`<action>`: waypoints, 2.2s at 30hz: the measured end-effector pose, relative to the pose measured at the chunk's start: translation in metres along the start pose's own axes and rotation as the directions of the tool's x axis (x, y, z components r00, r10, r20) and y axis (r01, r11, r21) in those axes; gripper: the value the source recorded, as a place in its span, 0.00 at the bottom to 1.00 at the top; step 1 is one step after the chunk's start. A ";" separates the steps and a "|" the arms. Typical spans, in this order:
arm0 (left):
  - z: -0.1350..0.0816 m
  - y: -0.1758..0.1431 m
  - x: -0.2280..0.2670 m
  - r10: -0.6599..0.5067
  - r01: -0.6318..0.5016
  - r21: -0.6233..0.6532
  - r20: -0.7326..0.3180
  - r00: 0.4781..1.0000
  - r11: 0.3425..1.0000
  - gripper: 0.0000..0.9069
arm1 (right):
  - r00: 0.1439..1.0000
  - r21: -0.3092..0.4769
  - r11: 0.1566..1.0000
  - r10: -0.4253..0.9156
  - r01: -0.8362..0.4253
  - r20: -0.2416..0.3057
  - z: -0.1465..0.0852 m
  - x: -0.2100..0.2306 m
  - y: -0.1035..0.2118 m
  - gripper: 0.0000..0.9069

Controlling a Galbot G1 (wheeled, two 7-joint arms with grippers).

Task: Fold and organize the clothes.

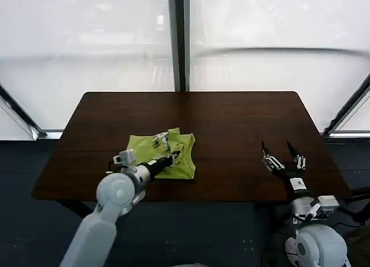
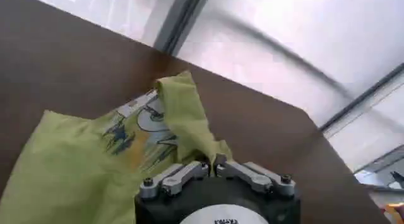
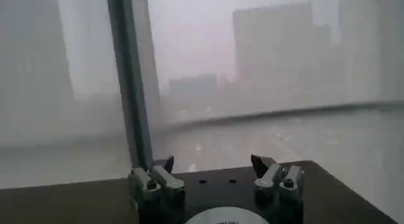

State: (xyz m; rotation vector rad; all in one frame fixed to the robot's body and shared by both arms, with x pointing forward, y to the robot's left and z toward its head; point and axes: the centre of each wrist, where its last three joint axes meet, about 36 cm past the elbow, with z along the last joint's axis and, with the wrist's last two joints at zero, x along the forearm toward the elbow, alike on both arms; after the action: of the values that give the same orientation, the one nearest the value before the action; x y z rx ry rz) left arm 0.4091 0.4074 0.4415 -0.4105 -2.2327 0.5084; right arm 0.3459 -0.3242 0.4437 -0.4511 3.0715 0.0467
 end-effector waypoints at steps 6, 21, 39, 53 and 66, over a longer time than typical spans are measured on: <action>0.002 -0.005 -0.006 -0.003 0.003 -0.001 0.005 1.000 1.000 0.97 | 1.000 -0.007 1.000 0.006 -0.006 -0.002 0.000 0.003 0.005 0.97; -0.003 -0.025 0.019 -0.220 0.234 -0.184 0.093 0.971 0.955 0.78 | 1.000 -0.025 1.000 0.009 -0.008 0.017 -0.006 0.011 0.017 0.97; -0.012 -0.072 0.085 -0.308 0.364 -0.196 0.265 0.914 0.911 0.00 | 0.998 -0.034 0.998 0.048 -0.046 0.049 -0.010 0.000 0.030 0.97; 0.007 -0.145 -0.015 0.083 -0.081 -0.017 0.173 0.982 0.997 0.00 | 0.997 -0.067 0.995 0.070 -0.068 0.028 -0.017 0.007 0.041 0.97; 0.019 -0.168 -0.047 0.129 -0.131 -0.002 0.148 0.980 0.991 0.00 | 0.972 -0.066 0.970 0.232 -0.234 -0.028 -0.009 0.059 0.036 0.97</action>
State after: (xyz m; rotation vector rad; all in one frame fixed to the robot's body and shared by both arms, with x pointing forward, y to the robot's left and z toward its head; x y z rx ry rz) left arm 0.4029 0.2363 0.4810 -0.5327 -2.3559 0.6343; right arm 0.2793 -0.3072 0.4516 -0.0904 3.1337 0.1564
